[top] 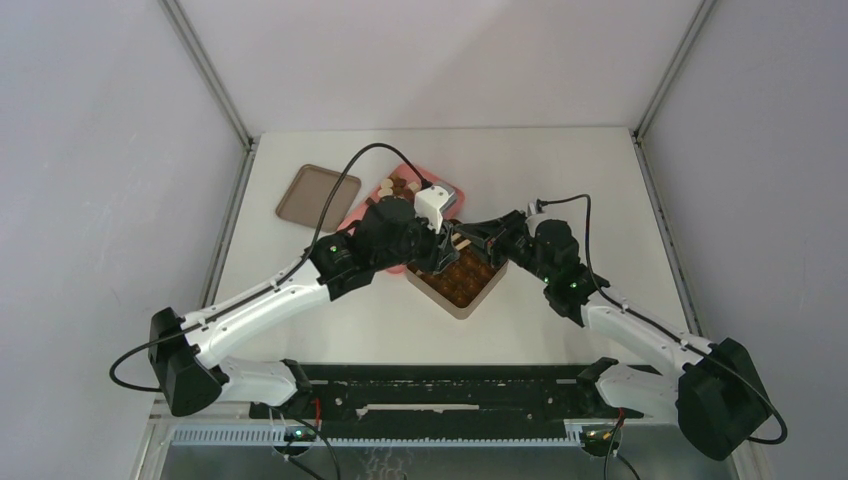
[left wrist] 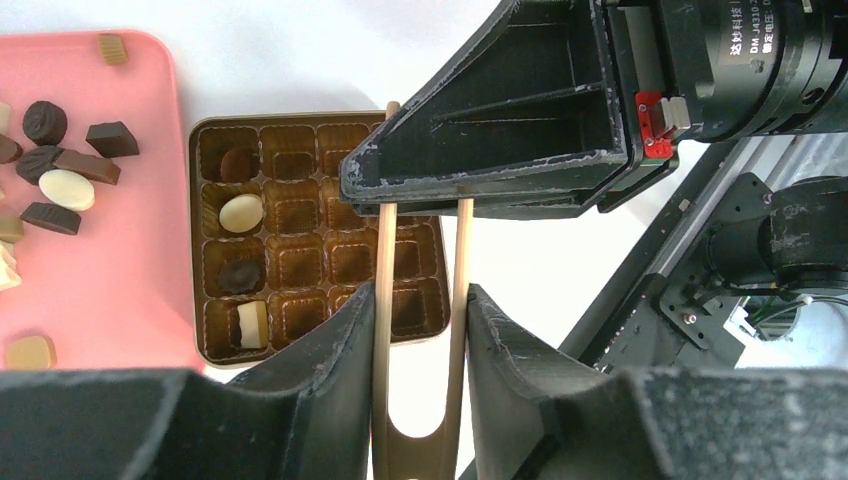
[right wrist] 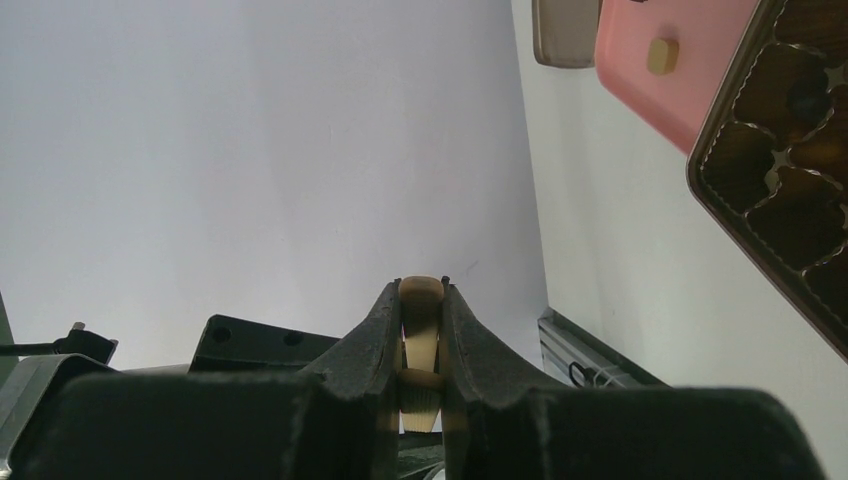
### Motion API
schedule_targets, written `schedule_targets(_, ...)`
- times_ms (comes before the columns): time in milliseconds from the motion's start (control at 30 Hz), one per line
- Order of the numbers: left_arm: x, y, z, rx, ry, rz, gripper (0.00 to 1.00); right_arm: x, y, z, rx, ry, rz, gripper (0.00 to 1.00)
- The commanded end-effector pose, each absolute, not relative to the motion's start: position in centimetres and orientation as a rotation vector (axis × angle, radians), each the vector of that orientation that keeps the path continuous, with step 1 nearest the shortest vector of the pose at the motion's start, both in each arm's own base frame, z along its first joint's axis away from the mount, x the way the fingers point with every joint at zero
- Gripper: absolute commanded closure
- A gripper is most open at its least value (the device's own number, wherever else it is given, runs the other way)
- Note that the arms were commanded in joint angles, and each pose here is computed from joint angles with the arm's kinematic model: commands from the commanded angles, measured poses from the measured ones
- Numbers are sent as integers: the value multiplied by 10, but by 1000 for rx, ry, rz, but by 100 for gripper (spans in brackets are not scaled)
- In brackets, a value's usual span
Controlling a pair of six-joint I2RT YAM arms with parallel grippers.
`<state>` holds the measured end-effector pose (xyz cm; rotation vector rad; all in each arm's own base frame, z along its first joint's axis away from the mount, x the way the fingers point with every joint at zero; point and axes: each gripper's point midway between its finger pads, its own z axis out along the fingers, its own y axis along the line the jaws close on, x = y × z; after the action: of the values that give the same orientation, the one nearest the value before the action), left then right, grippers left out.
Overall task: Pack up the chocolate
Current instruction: Adjust the clamp.
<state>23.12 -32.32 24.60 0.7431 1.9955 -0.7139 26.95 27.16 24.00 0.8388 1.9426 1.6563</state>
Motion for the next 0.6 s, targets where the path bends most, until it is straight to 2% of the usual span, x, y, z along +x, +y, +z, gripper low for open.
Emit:
schedule_targets(0,242,-310,256,691,1960,-645,64,267,266,259,776,1881,1667,76)
schedule_targets(100,245,-306,253,681,1984,-618,65,267,259,260,757,1868,1624,56)
schedule_targets(200,247,-301,250,670,2012,-601,65,268,248,258,751,1870,1572,44)
schedule_targets(567,265,-258,226,608,2168,-438,63,266,164,239,686,1893,1191,25)
